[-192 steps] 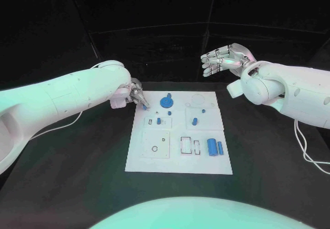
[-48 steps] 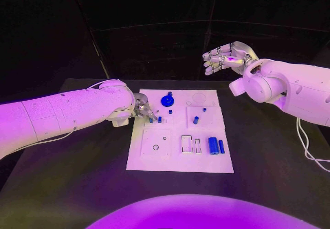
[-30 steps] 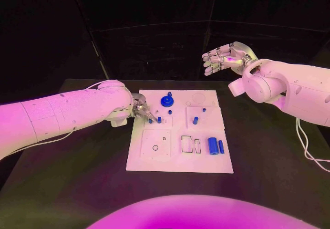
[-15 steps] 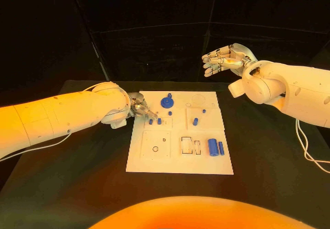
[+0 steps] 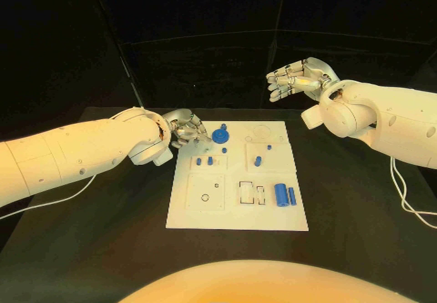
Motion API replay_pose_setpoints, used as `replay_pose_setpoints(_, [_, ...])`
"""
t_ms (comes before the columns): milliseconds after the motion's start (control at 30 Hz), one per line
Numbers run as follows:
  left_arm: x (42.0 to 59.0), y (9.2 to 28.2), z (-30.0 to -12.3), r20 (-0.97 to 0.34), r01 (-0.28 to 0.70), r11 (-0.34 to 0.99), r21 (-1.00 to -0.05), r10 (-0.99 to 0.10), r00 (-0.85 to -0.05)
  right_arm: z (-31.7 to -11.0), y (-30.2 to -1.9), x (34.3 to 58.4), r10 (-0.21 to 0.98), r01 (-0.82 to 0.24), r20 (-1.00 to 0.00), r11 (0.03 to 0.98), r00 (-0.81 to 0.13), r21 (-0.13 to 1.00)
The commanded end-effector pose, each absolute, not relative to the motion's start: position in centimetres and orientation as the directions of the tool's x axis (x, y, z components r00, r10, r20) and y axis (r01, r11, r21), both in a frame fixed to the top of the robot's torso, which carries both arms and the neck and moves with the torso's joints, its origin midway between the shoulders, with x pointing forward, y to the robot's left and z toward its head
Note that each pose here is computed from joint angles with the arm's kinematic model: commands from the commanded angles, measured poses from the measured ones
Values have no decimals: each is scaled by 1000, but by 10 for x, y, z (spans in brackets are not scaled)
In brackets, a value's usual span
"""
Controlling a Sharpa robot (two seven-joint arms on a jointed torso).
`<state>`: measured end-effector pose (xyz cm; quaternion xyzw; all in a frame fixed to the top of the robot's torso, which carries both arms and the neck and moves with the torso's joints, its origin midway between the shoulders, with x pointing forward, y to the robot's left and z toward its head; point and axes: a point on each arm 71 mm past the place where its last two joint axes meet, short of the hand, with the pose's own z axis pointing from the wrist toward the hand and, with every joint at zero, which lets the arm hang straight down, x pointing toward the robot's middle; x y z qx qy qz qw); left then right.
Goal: Assemble the parts on the task board
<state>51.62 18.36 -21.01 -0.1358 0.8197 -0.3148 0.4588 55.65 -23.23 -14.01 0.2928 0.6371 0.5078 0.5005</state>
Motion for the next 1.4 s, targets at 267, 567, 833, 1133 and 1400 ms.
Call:
replay_pose_setpoints(267, [523, 151, -189, -775, 459, 625, -631, -487, -403, -138, -230, 557, 878, -160, -346, 309, -331, 938])
replay_pose_setpoints(567, [532, 139, -206, -897, 564, 707, -428, -255, -361, -138, -227, 557, 875, -165, -350, 311, -335, 936])
replay_pose_setpoints(833, [540, 136, -222, -926, 572, 769, -285, -66, -373, -138, -226, 557, 874, -166, -352, 313, -336, 935])
replay_pose_setpoints(1133, [545, 130, -228, -924, 581, 777, -242, 0, -383, -138, -225, 557, 873, -166, -352, 312, -339, 935])
replay_pose_setpoints(1400, [543, 121, -231, -921, 603, 758, -249, 8, -390, -138, -224, 557, 873, -166, -351, 312, -339, 935])
